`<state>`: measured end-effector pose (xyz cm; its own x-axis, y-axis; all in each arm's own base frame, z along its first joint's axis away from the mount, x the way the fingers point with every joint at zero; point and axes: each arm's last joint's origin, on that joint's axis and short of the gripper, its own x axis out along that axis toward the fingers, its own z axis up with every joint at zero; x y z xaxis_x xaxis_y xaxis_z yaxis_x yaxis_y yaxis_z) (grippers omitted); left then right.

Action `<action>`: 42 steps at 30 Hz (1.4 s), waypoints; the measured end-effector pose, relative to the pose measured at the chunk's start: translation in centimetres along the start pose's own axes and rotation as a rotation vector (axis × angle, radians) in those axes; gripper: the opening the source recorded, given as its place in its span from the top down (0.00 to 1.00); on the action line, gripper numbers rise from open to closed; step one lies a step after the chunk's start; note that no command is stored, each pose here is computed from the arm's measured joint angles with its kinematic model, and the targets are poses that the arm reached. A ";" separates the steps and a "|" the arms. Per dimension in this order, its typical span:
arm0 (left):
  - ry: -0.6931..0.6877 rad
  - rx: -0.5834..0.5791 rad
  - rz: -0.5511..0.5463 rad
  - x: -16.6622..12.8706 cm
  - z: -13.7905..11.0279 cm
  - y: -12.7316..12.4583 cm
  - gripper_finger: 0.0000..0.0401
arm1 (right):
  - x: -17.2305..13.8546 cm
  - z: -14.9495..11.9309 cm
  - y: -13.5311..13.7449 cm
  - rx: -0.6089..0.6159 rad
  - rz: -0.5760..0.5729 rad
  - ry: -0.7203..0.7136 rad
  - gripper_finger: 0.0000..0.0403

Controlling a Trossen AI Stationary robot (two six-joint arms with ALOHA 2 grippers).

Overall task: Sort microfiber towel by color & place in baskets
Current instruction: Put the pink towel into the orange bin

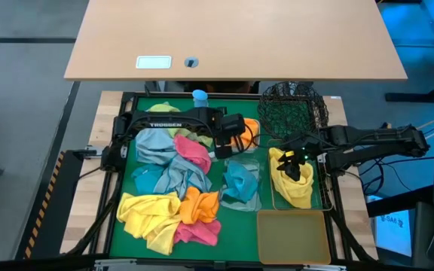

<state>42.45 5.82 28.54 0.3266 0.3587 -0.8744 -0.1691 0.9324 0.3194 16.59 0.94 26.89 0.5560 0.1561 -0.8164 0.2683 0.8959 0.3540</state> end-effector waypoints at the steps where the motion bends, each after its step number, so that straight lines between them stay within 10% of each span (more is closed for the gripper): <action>1: 0.026 -0.003 -0.016 -0.1 -0.3 0.0 0.69 | 0.0 0.0 0.0 0.000 0.000 0.000 0.54; 8: 0.205 -0.006 -0.219 0.2 -2.2 -1.3 0.69 | 0.0 0.0 0.0 -0.006 0.000 0.000 0.54; 42: 0.398 0.136 -0.206 7.3 -8.6 -6.8 0.77 | 0.0 0.0 0.0 -0.026 0.000 0.000 0.54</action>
<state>37.94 1.75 16.86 -0.0456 0.1461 -0.9882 -0.0058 0.9892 0.1466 16.59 0.94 26.90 0.5564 0.1561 -0.8161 0.2476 0.9064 0.3422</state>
